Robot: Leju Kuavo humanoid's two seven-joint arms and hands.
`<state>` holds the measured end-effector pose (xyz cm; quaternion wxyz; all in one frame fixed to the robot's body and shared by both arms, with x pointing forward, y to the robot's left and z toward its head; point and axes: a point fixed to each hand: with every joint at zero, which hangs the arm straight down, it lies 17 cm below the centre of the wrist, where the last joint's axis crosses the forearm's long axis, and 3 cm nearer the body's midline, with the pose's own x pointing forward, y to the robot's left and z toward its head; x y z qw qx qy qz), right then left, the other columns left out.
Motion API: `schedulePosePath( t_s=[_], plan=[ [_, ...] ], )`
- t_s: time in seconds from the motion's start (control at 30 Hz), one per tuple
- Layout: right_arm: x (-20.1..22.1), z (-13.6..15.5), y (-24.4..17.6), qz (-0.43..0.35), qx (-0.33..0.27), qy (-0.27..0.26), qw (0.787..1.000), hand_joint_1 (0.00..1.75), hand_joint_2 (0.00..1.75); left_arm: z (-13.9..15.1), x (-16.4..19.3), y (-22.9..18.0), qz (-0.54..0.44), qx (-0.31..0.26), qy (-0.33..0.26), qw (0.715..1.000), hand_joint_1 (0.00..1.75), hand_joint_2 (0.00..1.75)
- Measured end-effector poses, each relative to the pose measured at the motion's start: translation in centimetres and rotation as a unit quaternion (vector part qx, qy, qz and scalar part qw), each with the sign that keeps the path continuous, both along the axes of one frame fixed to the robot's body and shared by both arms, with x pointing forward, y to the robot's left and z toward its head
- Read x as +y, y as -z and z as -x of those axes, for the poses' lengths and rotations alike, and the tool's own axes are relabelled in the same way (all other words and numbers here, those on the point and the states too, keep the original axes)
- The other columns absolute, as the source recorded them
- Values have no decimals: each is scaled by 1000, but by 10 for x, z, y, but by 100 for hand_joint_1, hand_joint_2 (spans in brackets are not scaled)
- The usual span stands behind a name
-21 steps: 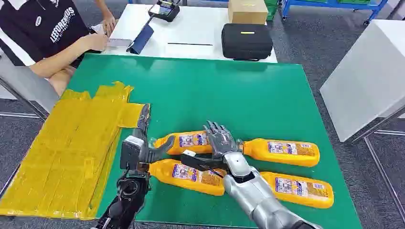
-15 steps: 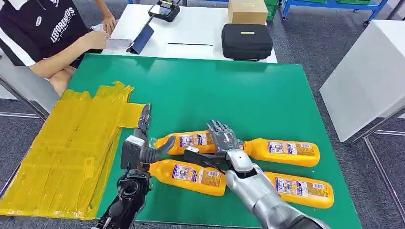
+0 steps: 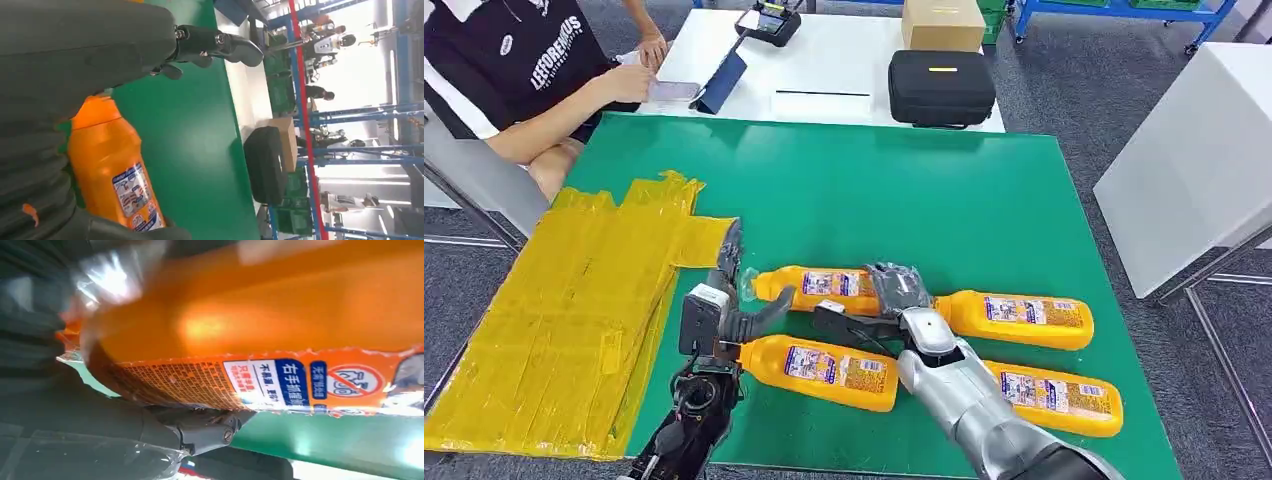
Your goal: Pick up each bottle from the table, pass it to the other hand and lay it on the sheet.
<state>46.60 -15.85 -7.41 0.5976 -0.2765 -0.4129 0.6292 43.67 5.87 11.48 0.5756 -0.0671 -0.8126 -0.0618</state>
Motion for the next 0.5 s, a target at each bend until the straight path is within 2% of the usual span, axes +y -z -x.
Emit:
schedulePosePath(
  t_s=[0.33,0.5],
  plan=[
    [-3,0,1,7,-1,1,1000,175,175,1,-2,1,1,2,4,1000,0,175],
    [-3,-8,-14,-26,-59,27,998,175,175,2,-1,3,1,4,1,1000,0,175]
  ],
)
